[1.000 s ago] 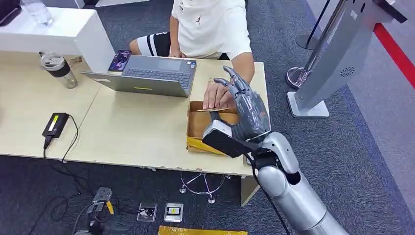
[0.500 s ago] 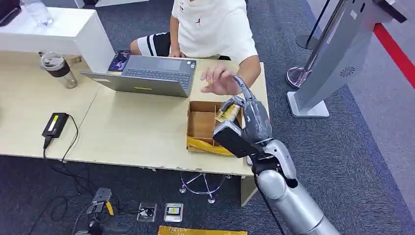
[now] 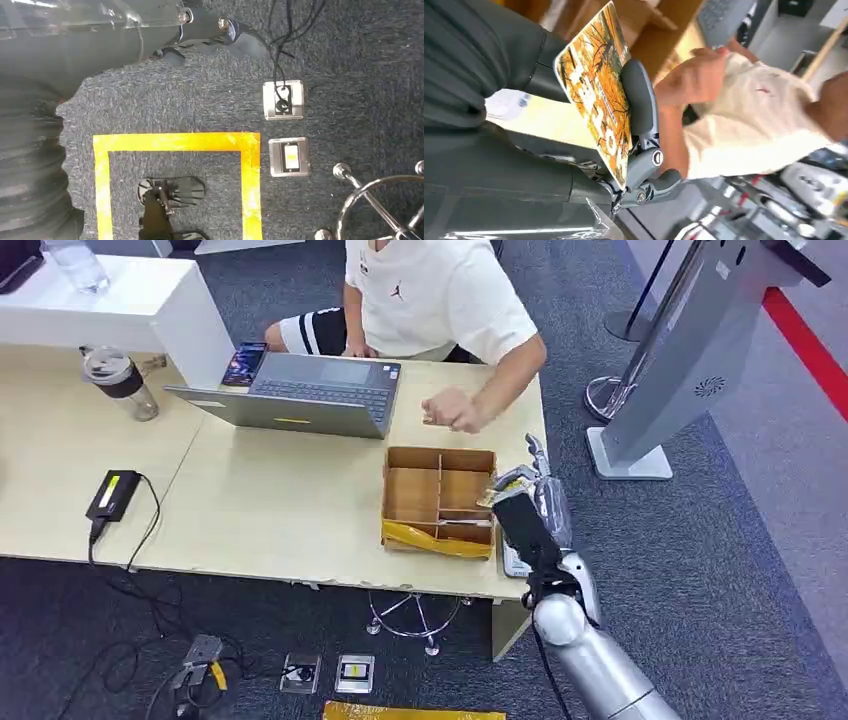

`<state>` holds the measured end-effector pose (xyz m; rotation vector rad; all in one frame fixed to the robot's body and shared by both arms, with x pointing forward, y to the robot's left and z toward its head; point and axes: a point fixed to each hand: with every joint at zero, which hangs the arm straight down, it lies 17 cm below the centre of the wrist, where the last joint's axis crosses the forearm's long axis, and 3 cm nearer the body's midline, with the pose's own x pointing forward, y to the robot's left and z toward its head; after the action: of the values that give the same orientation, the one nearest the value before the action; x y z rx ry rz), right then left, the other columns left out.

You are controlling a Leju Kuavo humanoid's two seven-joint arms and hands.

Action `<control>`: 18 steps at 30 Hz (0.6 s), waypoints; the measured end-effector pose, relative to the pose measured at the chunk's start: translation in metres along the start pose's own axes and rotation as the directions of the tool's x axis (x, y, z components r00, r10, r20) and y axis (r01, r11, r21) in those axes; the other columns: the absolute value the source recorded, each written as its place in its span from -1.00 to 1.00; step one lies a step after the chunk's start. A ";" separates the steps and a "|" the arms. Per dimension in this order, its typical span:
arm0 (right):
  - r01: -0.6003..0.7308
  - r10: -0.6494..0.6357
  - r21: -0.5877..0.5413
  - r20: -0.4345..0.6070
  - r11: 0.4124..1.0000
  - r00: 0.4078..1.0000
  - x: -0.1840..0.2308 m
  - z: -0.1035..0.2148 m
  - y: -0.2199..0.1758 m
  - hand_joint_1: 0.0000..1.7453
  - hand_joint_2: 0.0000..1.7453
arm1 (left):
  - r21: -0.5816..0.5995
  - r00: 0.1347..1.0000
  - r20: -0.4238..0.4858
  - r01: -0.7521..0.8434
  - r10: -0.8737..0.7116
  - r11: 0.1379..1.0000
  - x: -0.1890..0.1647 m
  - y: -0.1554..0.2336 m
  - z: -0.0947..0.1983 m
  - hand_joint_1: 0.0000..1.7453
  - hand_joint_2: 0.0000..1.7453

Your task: Pass the card to the sensor for recognition and then transmit it.

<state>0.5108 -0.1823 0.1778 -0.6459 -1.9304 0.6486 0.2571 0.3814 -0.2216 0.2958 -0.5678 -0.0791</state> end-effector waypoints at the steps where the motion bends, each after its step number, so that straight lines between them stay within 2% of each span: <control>1: 0.009 -0.009 0.010 -0.027 1.000 1.000 -0.011 0.004 0.005 1.00 1.00 | 0.000 1.000 -0.003 0.000 0.000 1.000 -0.002 0.000 0.000 -1.00 1.00; 7: 0.050 -0.043 0.047 -0.143 0.998 0.989 -0.053 0.023 0.022 1.00 1.00 | 0.001 1.000 -0.013 -0.004 0.004 1.000 -0.009 0.000 0.002 -1.00 1.00; 18: 0.097 -0.081 0.043 -0.283 0.994 0.956 -0.106 0.054 0.034 1.00 1.00 | 0.006 1.000 -0.014 0.002 -0.002 1.000 -0.010 0.001 0.002 -1.00 1.00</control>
<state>0.5100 -0.2384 0.0671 -0.5788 -1.6606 0.5224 0.2475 0.3840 -0.2253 0.3024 -0.5536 -0.0777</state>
